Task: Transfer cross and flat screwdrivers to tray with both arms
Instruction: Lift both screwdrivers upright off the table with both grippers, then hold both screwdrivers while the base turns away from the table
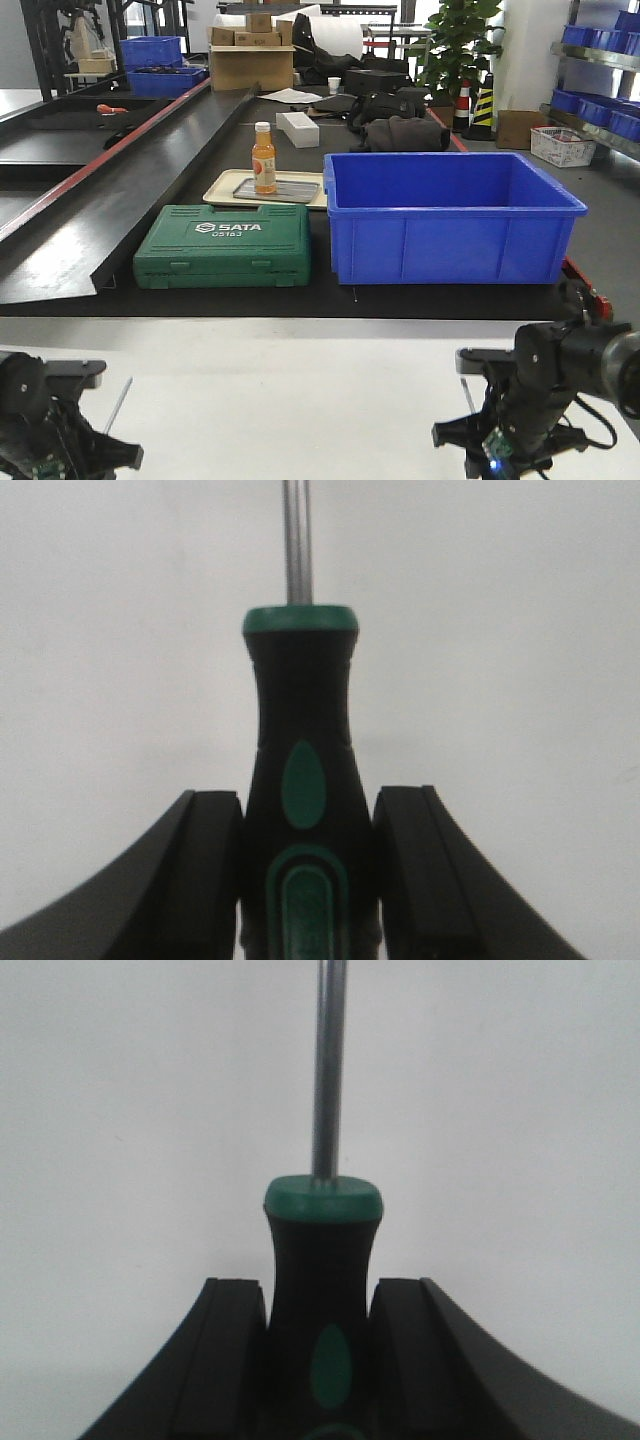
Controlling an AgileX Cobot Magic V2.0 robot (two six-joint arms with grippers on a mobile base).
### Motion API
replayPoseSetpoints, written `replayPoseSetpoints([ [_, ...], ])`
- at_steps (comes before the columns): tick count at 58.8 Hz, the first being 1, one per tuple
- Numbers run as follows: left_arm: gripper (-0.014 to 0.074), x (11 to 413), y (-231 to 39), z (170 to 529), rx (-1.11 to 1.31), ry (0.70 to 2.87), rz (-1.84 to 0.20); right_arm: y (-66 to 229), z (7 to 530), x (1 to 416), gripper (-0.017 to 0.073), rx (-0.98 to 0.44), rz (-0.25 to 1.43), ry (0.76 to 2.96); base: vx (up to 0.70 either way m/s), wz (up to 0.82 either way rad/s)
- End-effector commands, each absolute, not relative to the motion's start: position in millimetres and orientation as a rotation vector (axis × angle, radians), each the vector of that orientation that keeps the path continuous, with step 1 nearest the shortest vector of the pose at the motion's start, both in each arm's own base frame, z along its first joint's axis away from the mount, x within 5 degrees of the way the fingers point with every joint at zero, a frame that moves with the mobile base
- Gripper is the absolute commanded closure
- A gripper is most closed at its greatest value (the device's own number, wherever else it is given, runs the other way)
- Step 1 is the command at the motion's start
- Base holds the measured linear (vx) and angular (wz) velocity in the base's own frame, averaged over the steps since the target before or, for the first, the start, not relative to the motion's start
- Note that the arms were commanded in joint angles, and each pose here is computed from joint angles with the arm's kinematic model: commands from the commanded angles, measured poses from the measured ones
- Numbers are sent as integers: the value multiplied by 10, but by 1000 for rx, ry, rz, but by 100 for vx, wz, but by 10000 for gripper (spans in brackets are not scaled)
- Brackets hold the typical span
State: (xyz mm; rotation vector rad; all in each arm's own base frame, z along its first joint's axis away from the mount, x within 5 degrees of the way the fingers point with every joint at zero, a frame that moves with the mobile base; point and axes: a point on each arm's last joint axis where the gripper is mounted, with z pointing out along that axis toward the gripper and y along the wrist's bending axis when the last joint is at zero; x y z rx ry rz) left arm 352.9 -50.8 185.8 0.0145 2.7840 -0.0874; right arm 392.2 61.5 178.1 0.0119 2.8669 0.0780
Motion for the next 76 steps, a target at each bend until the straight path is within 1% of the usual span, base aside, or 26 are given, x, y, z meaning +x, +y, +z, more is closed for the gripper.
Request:
replayPoseSetpoints([
  [1,597,3495,-522,2430,28,2564,-126,591,2472,3869,569,0,113,2643,0,0],
  [10,597,3323,-497,2882,39,2421,-140,556,3081,3656,568,-3,139,2455,0,0],
  [17,597,3118,-467,3266,38,2296,-155,521,3545,3422,568,-12,158,2298,0,0],
  [29,597,2641,-397,3909,36,2050,-179,432,4295,2813,568,-51,173,1992,0,0],
  [36,597,2281,-345,4233,60,1916,-174,364,4481,2377,568,-47,185,1821,0,0],
  [42,597,2023,-307,4410,84,1835,-160,310,4467,2025,568,-44,191,1719,0,0],
  [53,596,1617,-248,4615,91,1704,-158,217,4422,1431,568,-48,189,1596,0,0],
  [63,596,1225,-190,4563,83,1587,-164,147,4425,964,568,-53,187,1524,0,0],
  [69,596,1043,-164,4501,72,1549,-177,119,4448,777,568,-53,189,1496,0,0],
  [76,595,846,-136,4499,57,1519,-194,99,4455,663,567,-58,178,1481,0,0],
])
